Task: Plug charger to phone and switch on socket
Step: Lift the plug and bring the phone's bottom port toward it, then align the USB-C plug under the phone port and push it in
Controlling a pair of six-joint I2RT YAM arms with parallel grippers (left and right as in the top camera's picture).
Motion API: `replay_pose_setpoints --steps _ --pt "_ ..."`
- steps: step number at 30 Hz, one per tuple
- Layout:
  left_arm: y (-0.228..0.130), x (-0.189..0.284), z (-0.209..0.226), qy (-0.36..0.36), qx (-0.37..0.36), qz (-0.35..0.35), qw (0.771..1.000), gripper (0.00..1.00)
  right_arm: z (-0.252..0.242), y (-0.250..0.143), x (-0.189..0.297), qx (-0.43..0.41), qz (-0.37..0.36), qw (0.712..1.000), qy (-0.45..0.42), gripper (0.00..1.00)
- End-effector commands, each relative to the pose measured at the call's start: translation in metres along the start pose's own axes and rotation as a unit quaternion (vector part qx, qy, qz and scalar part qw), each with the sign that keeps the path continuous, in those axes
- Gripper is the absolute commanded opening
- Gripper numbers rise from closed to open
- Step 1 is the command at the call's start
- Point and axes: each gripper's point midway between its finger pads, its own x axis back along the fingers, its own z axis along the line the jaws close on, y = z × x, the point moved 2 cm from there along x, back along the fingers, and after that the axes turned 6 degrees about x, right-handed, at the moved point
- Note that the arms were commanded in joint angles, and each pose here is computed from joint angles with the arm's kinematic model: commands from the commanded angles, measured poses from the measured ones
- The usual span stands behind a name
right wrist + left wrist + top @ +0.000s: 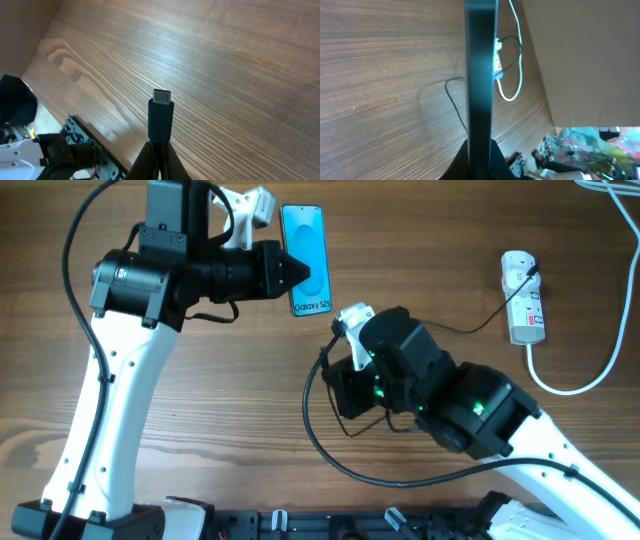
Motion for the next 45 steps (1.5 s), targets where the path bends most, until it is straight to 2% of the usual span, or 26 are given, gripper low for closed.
replay_pose_setpoints --steps 1,8,45 --pt "-0.007 0.005 -0.016 -0.042 -0.015 0.017 0.999 0.04 0.008 0.009 0.011 -0.007 -0.021 1.000 0.012 0.05" --pt "-0.015 0.006 -0.025 -0.073 -0.008 0.038 0.997 0.04 0.011 0.017 0.012 -0.021 -0.039 0.999 0.021 0.04" --pt "-0.012 0.006 -0.026 -0.075 -0.042 0.030 0.996 0.04 0.008 0.044 0.022 -0.049 -0.094 0.994 0.013 0.04"
